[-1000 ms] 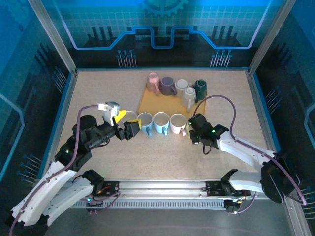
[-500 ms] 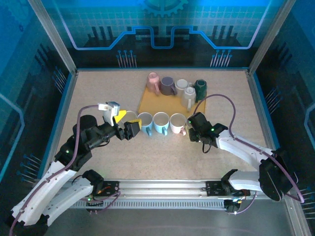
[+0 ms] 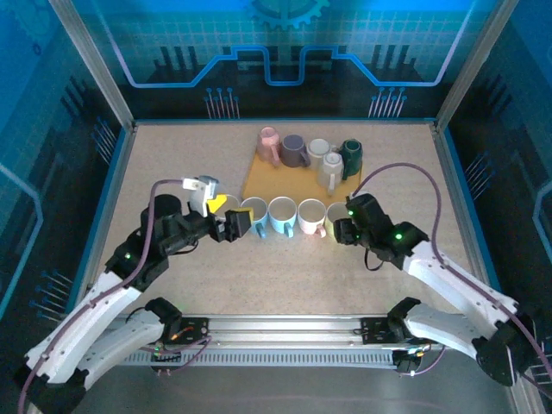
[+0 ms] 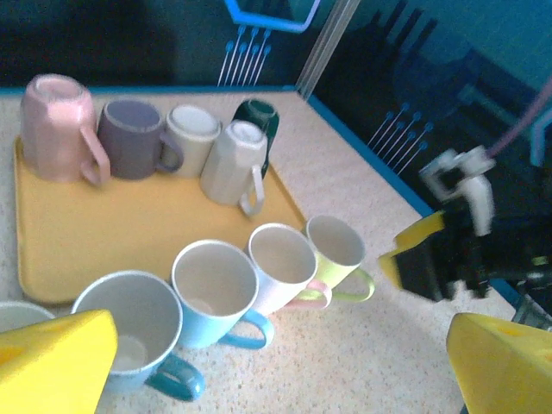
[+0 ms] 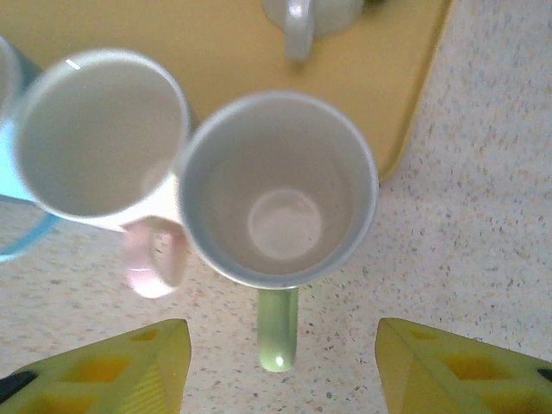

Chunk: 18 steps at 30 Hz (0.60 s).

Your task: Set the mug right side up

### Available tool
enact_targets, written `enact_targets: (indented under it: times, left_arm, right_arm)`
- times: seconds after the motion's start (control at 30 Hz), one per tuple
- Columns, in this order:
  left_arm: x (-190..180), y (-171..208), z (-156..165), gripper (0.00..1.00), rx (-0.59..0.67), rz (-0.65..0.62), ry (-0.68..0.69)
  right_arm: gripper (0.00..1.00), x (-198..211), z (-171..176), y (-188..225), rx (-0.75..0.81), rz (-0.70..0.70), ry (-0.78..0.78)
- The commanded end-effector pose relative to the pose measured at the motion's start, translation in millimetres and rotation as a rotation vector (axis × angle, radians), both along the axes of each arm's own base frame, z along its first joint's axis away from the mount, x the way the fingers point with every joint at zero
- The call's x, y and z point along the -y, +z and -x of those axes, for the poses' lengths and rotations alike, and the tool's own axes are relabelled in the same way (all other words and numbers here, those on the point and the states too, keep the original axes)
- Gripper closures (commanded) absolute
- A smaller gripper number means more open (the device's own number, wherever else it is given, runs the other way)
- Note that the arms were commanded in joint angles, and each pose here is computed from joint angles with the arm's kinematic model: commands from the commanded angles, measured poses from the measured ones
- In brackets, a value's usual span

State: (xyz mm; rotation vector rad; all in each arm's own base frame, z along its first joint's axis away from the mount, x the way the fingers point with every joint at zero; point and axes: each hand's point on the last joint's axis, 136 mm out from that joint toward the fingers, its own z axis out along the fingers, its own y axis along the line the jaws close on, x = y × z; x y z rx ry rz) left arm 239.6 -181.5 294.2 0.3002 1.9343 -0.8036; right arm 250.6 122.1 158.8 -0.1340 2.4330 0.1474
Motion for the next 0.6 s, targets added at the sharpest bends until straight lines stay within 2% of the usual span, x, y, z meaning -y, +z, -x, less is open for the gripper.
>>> enact_targets:
  times: [0.0,0.13,0.2,0.47,0.57]
  left_arm:
    - [-6,-11,-16,0.01,-0.129,-0.032,0.105]
    - [-25,-27,-40,0.01,-0.342,-0.084,0.331]
    - [-26,-30,-51,0.01,-0.416,-0.098,0.398]
    - [-13,-31,-123,0.01,-0.521,-0.131,0.588]
    - [3,-33,-160,0.01,-0.531,-0.143,0.601]
  right_arm:
    - [0.41,-4,8,31,0.029,-0.052,0.045]
    - [0.41,-9,9,58,0.066,-0.092,0.070]
    - [0.41,-13,8,65,0.077,-0.111,0.086]
    - [0.39,-21,0,79,0.127,-0.153,0.084]
    - [0.34,-17,-4,86,0.162,-0.148,0.066]
